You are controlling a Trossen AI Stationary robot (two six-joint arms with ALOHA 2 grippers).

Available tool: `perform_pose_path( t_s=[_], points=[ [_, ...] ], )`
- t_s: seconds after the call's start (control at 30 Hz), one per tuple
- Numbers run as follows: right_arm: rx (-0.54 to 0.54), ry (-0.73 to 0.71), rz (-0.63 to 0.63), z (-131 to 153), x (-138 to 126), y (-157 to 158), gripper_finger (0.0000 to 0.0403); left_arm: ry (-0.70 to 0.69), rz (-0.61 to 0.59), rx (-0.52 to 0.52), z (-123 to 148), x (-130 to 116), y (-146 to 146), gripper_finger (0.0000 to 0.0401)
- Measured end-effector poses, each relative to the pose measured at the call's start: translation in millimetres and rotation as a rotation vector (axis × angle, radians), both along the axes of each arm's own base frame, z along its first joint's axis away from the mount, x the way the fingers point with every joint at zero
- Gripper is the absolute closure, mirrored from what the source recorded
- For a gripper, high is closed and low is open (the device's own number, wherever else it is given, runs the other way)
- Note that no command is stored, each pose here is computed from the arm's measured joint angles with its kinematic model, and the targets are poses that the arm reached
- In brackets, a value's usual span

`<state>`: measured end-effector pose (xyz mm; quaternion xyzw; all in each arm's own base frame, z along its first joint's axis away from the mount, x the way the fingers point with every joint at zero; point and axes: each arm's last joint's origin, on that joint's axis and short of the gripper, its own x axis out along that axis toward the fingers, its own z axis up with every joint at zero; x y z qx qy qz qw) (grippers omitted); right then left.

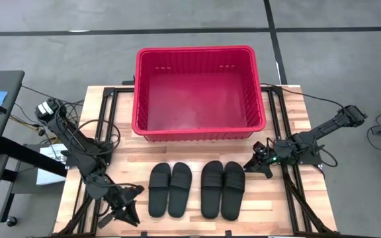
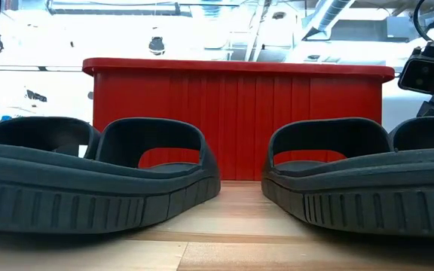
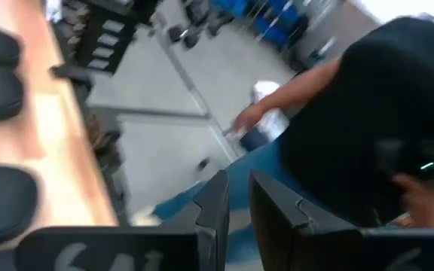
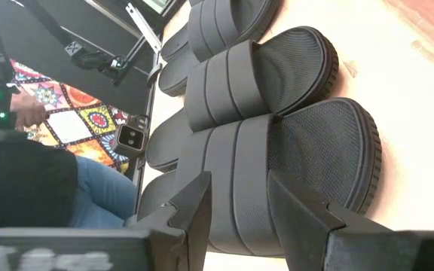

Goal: Pick and place slides into bin
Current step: Put the black slides into the red box

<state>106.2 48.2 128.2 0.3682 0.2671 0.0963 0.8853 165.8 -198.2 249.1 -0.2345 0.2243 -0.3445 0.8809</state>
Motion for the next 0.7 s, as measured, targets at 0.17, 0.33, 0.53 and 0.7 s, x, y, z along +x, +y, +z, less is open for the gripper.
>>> perform_pose_path(
  t_s=[0.17,0.33,0.53,0.7],
  points=[
    [0.0,0.0,0.0,0.0,0.0,0.0,0.028,0.091,-0.013,0.155,-3.5,-3.2,4.6,0.0353],
    [0.0,0.0,0.0,0.0,0.0,0.0,0.028,0.194,-0.012,0.171,-6.5,-4.3,6.4,0.0316],
    [0.0,0.0,0.0,0.0,0.0,0.0,0.028,0.194,0.123,0.162,-7.0,-1.3,8.3,0.0262],
    [0.0,0.0,0.0,0.0,0.0,0.0,0.028,0.222,0.168,0.19,-14.9,6.2,-0.4,0.025]
  ],
)
